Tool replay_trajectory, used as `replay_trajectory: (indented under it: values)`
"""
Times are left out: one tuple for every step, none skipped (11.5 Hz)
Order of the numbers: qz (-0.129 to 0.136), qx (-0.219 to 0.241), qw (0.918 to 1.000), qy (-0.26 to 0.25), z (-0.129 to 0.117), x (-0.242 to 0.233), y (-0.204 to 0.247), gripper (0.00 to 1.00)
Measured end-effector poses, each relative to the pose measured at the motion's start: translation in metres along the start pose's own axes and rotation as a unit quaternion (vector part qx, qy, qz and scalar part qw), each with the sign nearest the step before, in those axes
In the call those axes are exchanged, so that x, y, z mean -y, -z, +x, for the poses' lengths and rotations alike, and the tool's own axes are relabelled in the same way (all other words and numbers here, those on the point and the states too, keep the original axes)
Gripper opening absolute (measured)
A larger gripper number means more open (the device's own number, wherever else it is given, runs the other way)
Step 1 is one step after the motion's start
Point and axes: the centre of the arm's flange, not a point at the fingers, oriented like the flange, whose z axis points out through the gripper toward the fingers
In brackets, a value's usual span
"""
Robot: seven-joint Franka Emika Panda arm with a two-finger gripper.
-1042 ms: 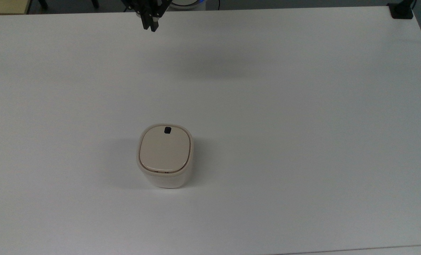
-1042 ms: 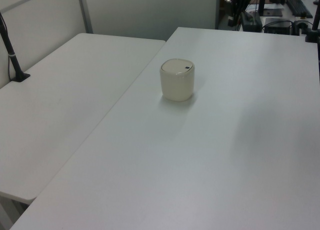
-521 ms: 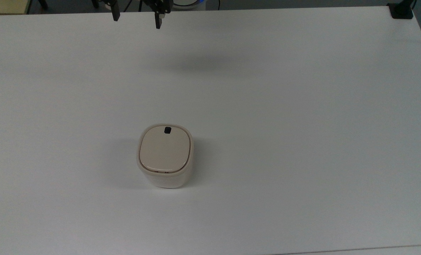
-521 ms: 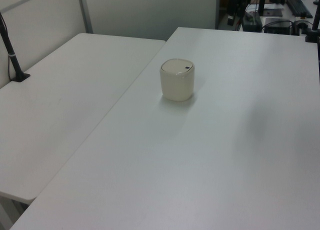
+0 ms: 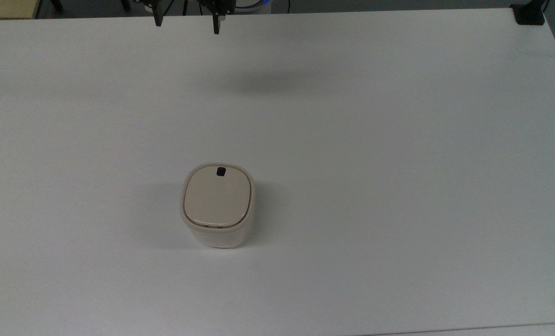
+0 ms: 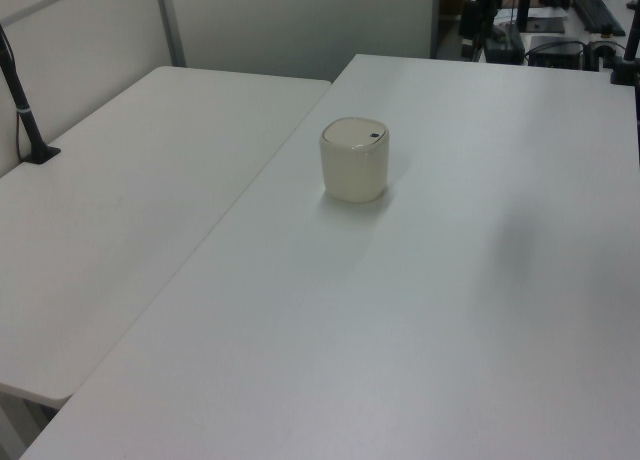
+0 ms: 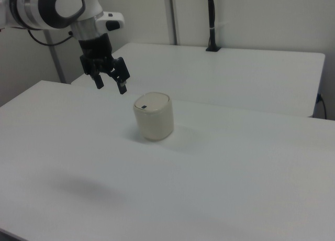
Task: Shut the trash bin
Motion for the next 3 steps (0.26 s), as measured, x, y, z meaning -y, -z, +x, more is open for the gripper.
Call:
replay_trajectory:
  values:
    - [0.004,0.006,1.0000,-0.001,-0.0013,0.0008,-0.0010,1.00]
    - [0.008,0.006,1.0000,-0.001,-0.0014,0.0017,-0.0007,1.00]
    - [0.009,0.006,0.9999,-0.001,-0.0014,0.0020,-0.0001,1.00]
